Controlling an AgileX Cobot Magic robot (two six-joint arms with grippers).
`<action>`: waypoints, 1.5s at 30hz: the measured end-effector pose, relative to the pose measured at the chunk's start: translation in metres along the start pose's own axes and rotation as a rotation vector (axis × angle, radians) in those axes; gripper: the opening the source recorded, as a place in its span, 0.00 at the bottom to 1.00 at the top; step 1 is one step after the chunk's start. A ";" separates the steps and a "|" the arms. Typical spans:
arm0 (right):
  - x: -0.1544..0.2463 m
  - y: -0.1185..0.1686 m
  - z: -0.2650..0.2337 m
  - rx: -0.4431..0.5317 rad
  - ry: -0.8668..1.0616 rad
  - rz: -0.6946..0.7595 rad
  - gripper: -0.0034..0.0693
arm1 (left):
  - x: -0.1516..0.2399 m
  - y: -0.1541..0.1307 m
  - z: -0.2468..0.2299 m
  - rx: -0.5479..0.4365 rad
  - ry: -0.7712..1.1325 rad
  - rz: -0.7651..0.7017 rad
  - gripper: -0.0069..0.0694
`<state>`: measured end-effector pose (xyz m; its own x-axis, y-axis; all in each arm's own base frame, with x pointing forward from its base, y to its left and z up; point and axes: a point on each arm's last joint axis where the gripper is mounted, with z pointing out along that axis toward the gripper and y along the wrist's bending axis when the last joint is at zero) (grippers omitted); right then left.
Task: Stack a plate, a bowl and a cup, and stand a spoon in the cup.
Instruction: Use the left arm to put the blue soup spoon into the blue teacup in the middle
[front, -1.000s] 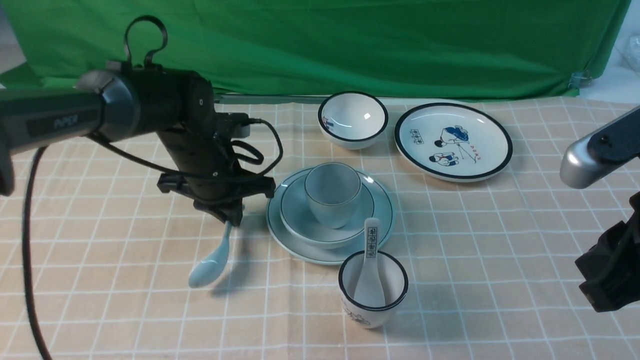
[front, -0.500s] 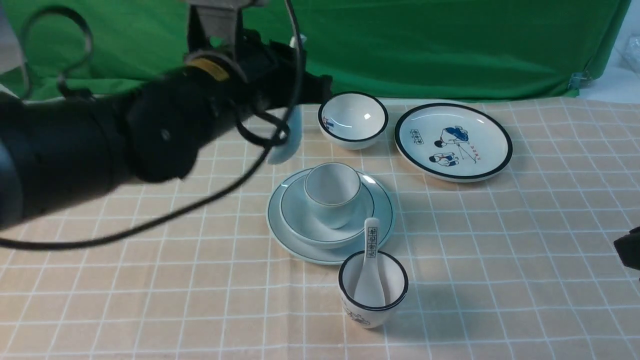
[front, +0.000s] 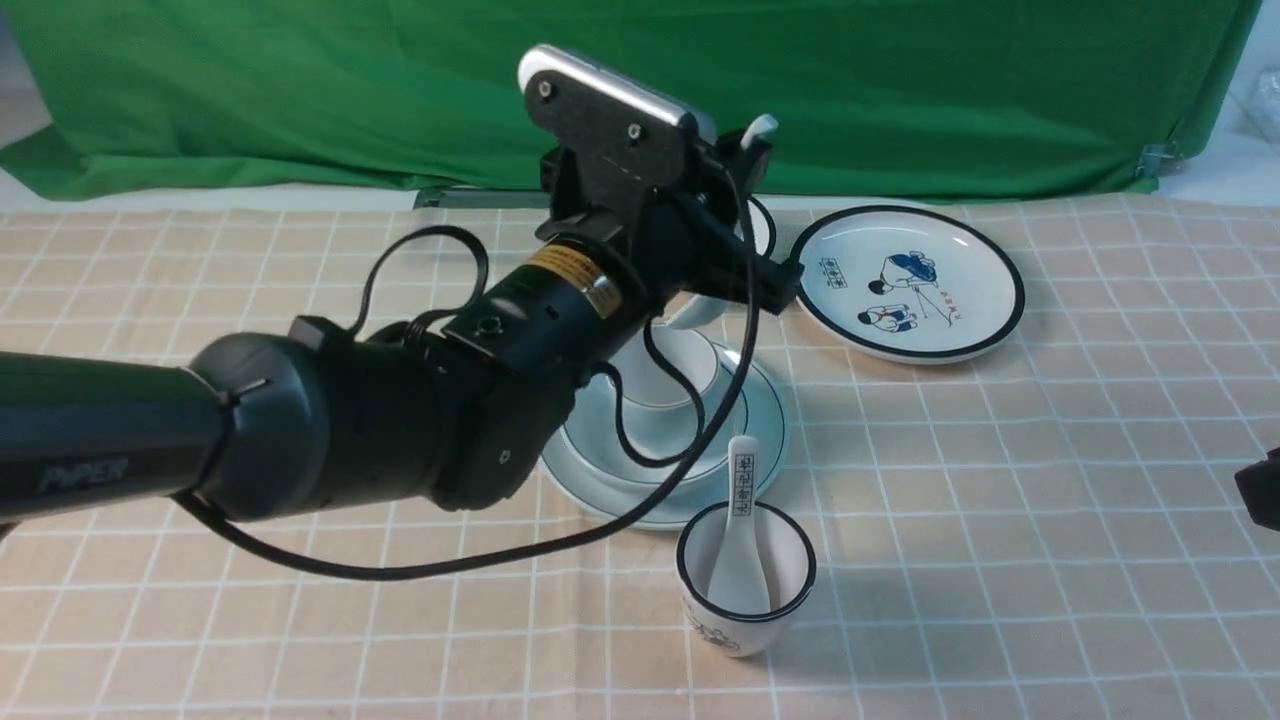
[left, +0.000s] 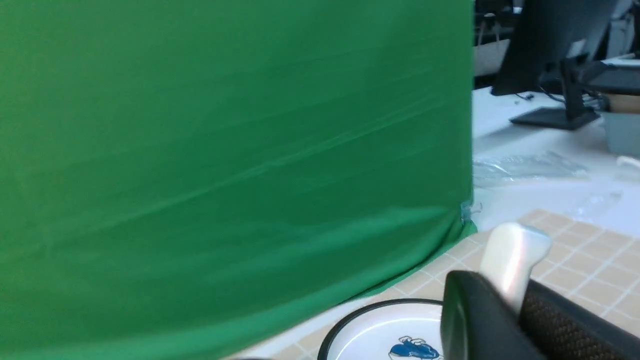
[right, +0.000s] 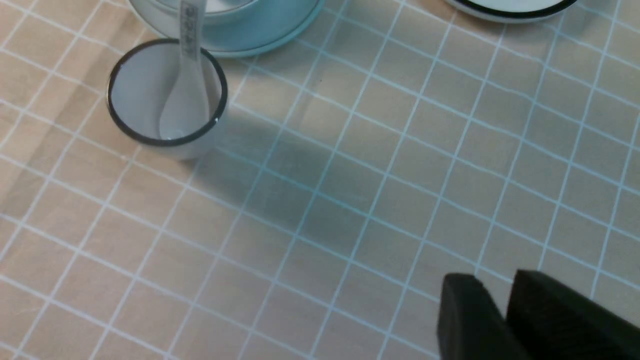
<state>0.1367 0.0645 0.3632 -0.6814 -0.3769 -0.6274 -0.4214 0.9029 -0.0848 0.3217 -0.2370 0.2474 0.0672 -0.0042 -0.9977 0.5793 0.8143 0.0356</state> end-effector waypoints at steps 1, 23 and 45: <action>0.000 0.000 0.000 0.000 0.001 0.000 0.27 | 0.007 0.005 0.002 -0.005 0.008 -0.056 0.14; 0.004 0.000 0.004 0.001 0.027 0.005 0.27 | 0.039 0.012 -0.004 0.063 0.121 -0.105 0.14; -0.006 -0.003 -0.019 0.006 -0.035 0.014 0.32 | -0.018 0.018 -0.046 -0.006 0.073 -0.117 0.77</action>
<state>0.1309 0.0607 0.3819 -0.6658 -0.3572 -0.6551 -0.4083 0.9093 -0.0807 0.2937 -0.1953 0.2630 -0.0600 -0.0574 -0.9965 0.5745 0.8144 -0.0815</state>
